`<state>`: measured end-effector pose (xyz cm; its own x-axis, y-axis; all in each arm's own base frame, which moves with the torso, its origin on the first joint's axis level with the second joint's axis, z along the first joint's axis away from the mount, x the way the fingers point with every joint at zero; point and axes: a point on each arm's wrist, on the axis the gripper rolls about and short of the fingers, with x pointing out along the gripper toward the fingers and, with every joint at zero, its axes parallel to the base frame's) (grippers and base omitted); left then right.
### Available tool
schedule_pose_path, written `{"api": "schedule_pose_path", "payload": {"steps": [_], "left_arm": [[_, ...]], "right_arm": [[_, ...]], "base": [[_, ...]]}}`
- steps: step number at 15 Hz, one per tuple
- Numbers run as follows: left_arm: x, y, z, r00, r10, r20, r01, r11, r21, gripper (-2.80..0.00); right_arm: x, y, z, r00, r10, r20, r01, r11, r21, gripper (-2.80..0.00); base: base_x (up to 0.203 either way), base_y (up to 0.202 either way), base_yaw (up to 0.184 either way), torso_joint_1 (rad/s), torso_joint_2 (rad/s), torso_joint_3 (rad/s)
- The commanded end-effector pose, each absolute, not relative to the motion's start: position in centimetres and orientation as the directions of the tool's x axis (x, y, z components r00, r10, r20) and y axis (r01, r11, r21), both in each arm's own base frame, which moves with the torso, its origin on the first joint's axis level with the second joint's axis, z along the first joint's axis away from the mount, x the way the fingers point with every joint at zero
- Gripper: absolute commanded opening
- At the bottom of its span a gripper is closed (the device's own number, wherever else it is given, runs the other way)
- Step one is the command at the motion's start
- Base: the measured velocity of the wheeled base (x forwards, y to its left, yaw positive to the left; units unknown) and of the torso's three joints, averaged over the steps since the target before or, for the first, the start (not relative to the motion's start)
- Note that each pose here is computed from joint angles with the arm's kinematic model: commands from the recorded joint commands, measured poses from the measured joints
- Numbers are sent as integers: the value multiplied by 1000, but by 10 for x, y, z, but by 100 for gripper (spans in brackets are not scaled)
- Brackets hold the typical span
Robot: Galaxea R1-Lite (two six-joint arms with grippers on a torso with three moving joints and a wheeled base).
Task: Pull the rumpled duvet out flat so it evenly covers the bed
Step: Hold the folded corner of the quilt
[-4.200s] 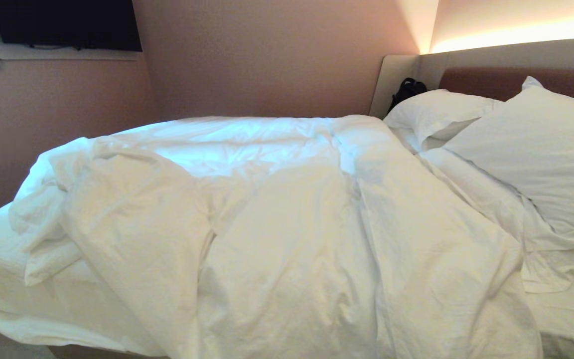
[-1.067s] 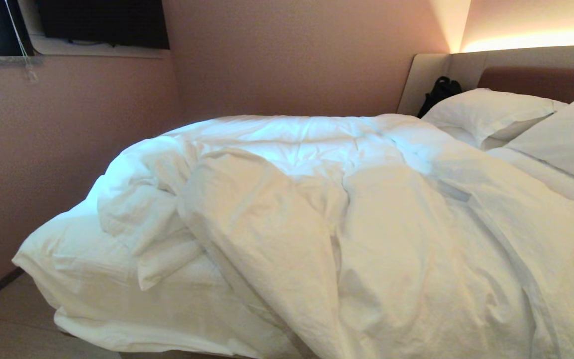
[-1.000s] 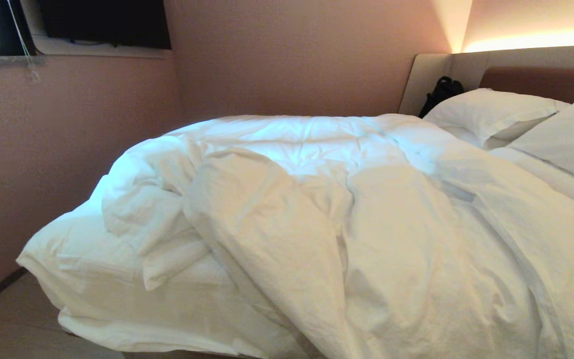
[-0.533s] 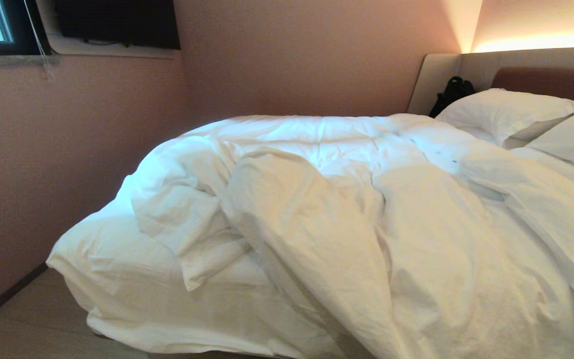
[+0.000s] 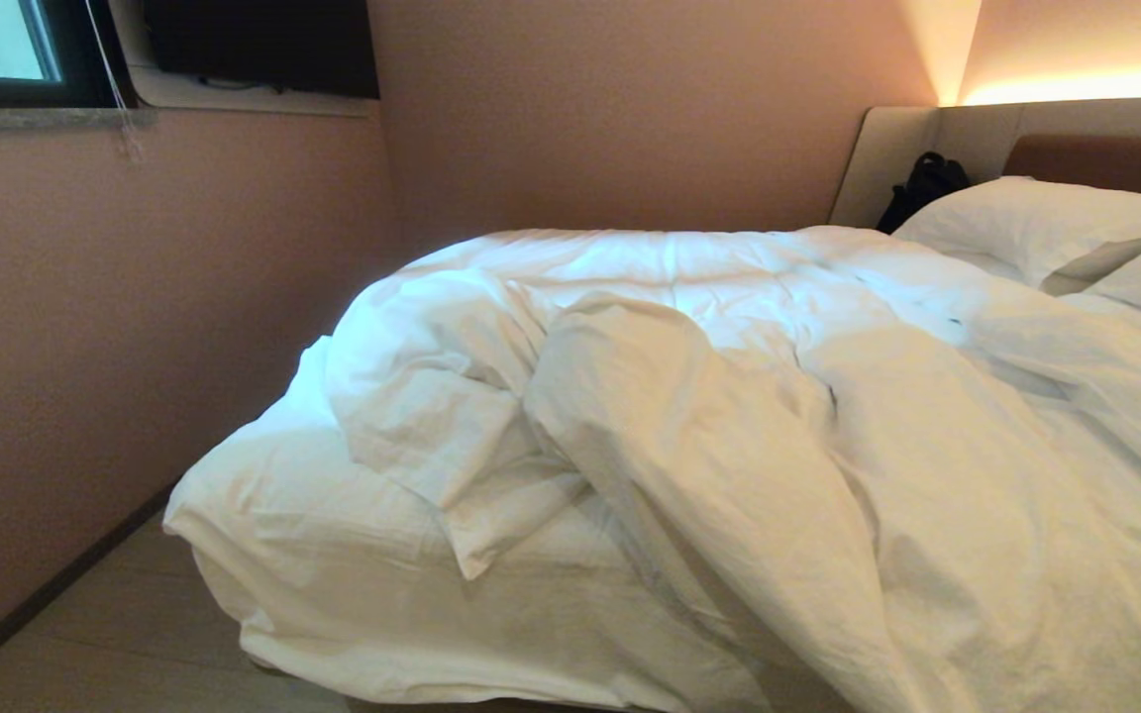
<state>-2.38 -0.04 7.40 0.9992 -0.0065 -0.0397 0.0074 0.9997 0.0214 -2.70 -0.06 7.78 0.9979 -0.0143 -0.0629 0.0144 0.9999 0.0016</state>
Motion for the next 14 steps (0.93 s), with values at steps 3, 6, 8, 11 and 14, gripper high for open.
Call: {"api": "schedule_pose_path", "payload": {"steps": [3, 6, 8, 11, 14], "left_arm": [[-24, 0, 74, 999, -6, -40, 7, 1000, 21, -280], [-24, 0, 74, 999, -7, -41, 7, 1000, 19, -280], [-24, 0, 74, 999, -6, -40, 7, 1000, 19, -280], [-24, 0, 74, 999, -6, -40, 7, 1000, 19, -280], [-24, 0, 74, 999, -6, -43, 7, 1000, 21, -280]], "right_arm": [[-27, -1, 78, 998, -14, -63, 14, 1000, 2, -280], [-27, -1, 78, 998, -14, -63, 14, 1000, 2, -280], [-27, -1, 77, 998, -14, -64, 14, 1000, 2, -280], [-27, -1, 78, 998, -14, -63, 14, 1000, 2, -280], [-27, -1, 78, 998, -14, -63, 14, 1000, 2, -280]], "base": [[0, 193, -2, 0, 1, 0], [0, 195, 0, 2, -1, 1], [0, 195, -1, 3, -2, 4], [0, 122, 3, 0, 0, 4], [0, 0, 0, 0, 0, 0]]}}
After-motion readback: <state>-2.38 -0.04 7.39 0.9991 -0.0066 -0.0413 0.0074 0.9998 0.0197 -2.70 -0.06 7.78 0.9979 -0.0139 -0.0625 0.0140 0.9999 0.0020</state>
